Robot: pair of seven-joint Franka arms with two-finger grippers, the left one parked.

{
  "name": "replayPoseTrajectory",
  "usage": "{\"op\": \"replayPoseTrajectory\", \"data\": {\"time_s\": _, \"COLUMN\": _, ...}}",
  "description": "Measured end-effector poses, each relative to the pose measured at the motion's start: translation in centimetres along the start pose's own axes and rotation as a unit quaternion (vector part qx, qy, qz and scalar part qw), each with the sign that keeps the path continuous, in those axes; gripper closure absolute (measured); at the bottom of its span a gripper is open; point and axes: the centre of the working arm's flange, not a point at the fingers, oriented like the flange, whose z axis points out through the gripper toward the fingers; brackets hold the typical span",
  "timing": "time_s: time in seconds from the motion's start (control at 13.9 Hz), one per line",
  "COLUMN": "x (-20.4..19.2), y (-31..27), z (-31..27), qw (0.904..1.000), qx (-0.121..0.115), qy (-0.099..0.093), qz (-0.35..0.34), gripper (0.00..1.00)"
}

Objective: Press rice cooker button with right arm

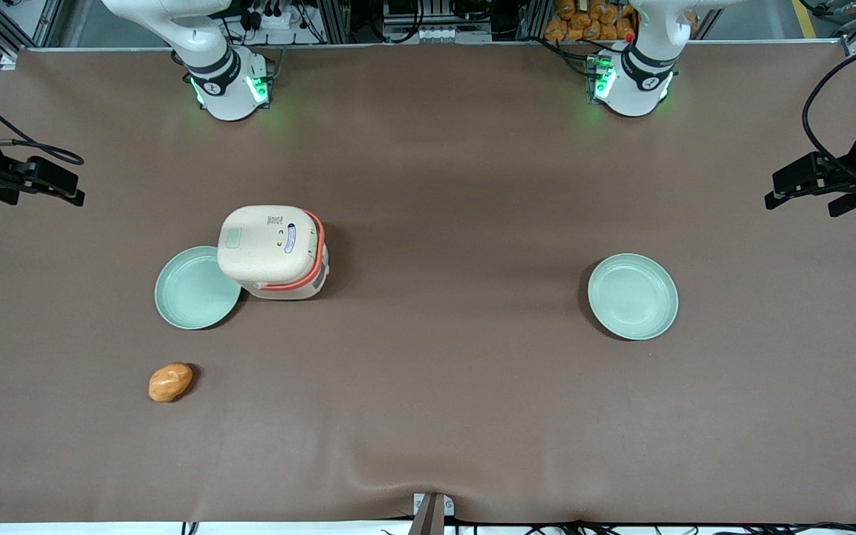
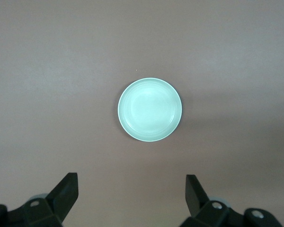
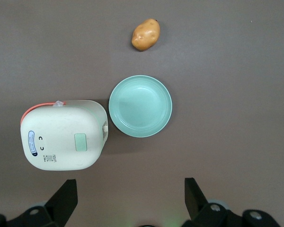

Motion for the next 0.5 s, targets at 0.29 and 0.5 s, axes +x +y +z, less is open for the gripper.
{"op": "replayPoseTrajectory", "data": {"time_s": 0.29, "x": -0.04, "y": -0.08, "z": 0.03, "qw": 1.0000, "qx": 0.003, "qy": -0.002, "qz": 0.000, "gripper": 0.00}}
{"op": "replayPoseTrajectory", "data": {"time_s": 0.5, "x": -0.10, "y": -0.15, "z": 0.08, "qw": 0.9999, "qx": 0.003, "qy": -0.005, "qz": 0.010, "gripper": 0.00}}
